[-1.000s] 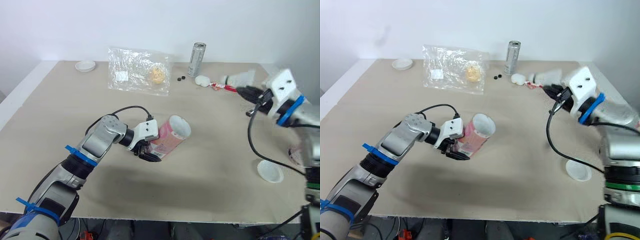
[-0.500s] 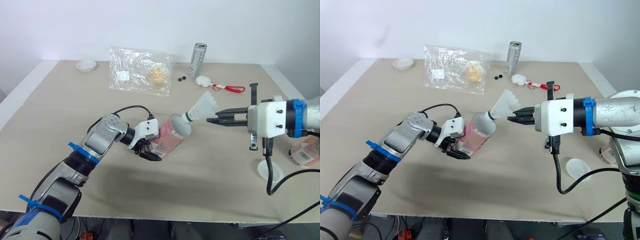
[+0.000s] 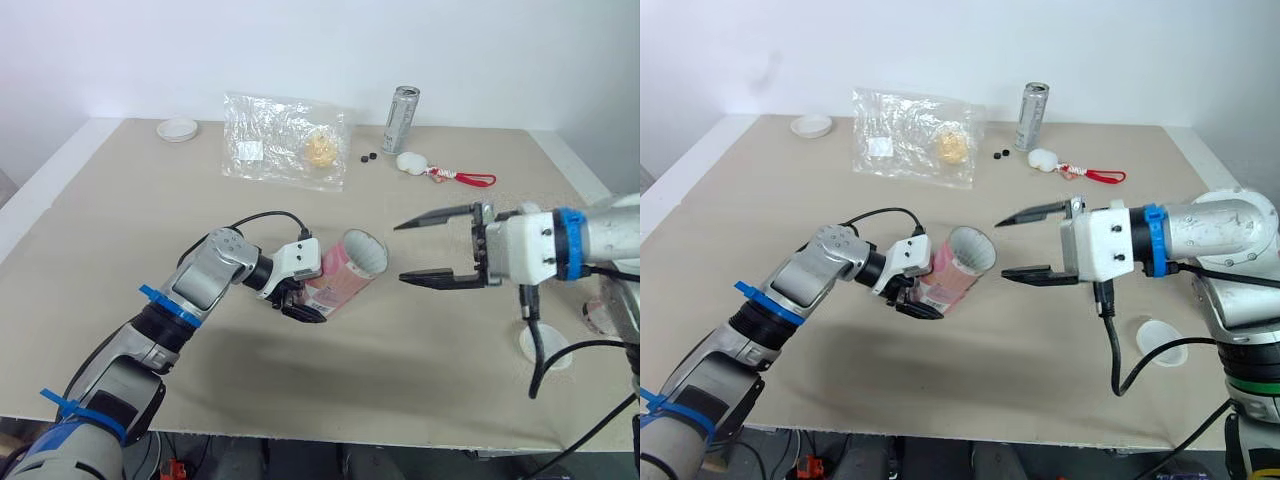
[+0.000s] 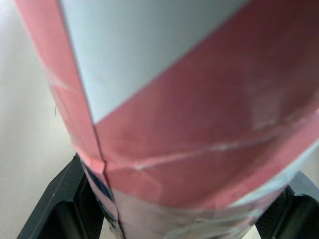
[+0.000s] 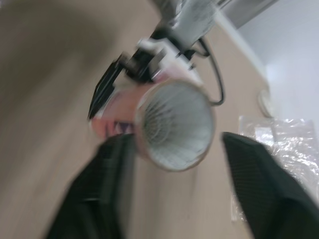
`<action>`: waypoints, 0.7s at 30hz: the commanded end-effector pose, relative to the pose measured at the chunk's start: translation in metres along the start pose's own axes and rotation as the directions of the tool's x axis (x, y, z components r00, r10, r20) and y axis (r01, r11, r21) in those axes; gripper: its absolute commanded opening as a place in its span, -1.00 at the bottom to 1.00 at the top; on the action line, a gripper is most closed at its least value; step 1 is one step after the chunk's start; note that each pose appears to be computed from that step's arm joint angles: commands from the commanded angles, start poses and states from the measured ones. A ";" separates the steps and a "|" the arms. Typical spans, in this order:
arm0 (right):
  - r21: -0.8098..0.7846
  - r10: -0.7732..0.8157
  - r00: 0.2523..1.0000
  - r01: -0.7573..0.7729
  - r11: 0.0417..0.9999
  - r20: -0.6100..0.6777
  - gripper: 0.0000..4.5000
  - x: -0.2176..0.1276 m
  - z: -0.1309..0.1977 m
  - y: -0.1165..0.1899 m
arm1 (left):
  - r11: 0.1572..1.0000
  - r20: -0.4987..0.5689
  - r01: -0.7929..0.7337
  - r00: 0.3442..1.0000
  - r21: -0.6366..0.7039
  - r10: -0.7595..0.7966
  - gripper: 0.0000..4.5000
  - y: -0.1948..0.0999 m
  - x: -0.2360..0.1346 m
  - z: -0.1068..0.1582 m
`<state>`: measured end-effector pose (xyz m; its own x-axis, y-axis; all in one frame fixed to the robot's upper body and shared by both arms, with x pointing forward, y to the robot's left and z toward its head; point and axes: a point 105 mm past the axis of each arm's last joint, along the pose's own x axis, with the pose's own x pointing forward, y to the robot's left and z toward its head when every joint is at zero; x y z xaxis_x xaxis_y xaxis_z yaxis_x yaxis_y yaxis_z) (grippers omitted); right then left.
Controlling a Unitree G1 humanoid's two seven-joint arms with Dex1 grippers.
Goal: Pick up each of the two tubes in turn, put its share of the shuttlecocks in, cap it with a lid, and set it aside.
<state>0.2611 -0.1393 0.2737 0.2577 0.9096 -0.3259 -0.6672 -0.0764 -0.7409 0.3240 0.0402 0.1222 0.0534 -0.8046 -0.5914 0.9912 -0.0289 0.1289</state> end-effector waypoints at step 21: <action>0.171 0.275 0.955 -0.254 0.952 -0.113 -0.69 0.046 -0.006 -0.013 | 0.999 -0.097 0.025 0.995 0.029 -0.022 0.49 -0.003 0.003 -0.009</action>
<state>0.2856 -0.1031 0.2615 0.1548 0.8231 -0.5463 -0.8436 -0.1777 -0.5068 0.3229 0.0390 0.1257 0.0418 -0.7820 -0.6219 0.9852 -0.0712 0.1557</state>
